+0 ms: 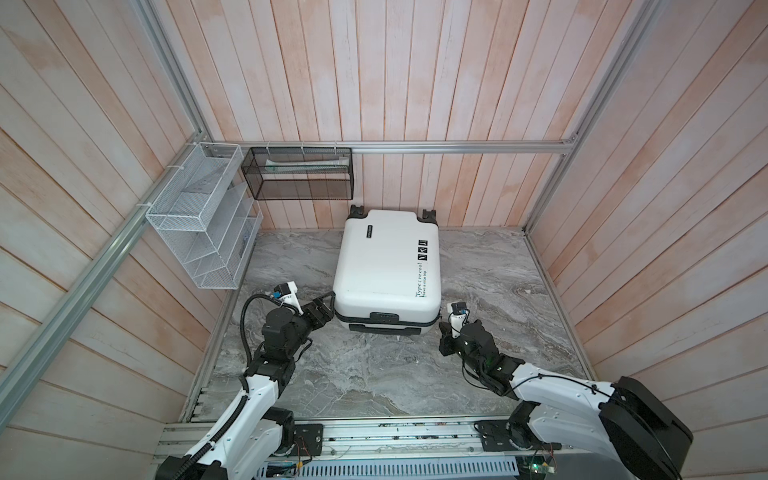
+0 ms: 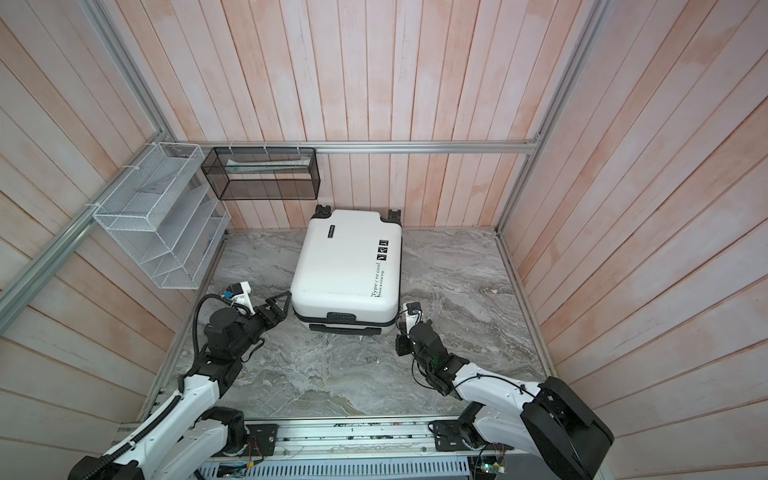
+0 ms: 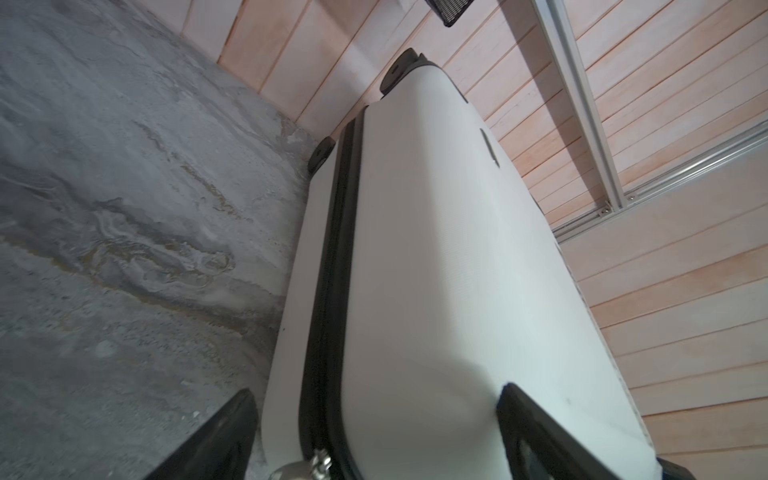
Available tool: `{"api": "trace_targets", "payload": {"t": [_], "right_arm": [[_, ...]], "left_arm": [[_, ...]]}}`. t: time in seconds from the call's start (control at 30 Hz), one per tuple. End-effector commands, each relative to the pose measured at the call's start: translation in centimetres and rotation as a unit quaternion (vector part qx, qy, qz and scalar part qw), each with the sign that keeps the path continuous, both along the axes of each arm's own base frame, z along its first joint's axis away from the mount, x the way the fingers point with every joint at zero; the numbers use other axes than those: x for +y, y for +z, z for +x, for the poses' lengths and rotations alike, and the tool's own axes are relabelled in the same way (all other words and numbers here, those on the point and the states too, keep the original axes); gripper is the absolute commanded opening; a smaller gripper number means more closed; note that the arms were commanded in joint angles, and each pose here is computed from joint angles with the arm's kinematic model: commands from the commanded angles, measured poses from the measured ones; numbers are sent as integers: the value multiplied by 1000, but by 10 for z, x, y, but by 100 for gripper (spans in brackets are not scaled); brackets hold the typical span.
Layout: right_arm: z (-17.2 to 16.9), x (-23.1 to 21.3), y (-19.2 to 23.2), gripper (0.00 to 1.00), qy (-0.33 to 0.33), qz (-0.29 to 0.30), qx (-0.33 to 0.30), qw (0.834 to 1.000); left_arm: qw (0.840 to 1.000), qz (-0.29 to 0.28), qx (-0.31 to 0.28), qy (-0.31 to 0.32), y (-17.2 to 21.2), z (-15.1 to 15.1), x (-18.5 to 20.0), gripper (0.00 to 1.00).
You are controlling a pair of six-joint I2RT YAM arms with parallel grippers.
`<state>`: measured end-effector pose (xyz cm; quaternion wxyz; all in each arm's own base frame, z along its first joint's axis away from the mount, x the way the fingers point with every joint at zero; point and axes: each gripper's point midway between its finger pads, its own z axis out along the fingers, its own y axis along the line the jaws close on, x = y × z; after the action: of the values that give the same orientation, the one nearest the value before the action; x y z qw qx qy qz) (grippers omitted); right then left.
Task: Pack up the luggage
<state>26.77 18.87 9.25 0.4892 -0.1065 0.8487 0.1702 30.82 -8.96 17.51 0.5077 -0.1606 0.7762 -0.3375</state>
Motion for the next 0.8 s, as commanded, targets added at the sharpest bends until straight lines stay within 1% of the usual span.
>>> {"api": "trace_targets", "payload": {"t": [0.0,0.07,0.17,0.27,0.33,0.37,0.43,0.5,0.53,0.63,0.77], "right_arm": [[-2,-1,-5,0,1,-8,8,1000],[-2,0,-4,0,4,-7,6,1000],[-3,1,-3,0,7,-5,5,1000],[-3,1,-4,0,10,-4,4,1000],[-3,1,-4,0,12,-2,4,1000],[-3,1,-4,0,12,0,3,1000],[-2,0,-4,0,12,4,3,1000],[0,-1,-3,0,11,8,2,1000],[1,-1,-2,0,13,10,2,1000],[4,-3,-1,0,13,14,1,1000],[9,-8,1,0,14,24,-2,1000]], "left_arm": [[997,10,67,44,-48,-18,17,85],[996,10,75,50,-58,-25,20,82],[996,21,81,42,-71,-31,18,76],[993,46,100,45,-91,-35,18,75],[990,74,103,57,-102,-38,18,79],[989,93,93,60,-102,-39,15,80],[990,127,32,41,-91,-39,1,80],[987,153,-12,50,-81,-41,-3,80],[984,167,-25,54,-79,-42,-4,80],[980,188,-30,60,-80,-41,-2,80],[976,199,-41,73,-75,-36,0,80]]}}
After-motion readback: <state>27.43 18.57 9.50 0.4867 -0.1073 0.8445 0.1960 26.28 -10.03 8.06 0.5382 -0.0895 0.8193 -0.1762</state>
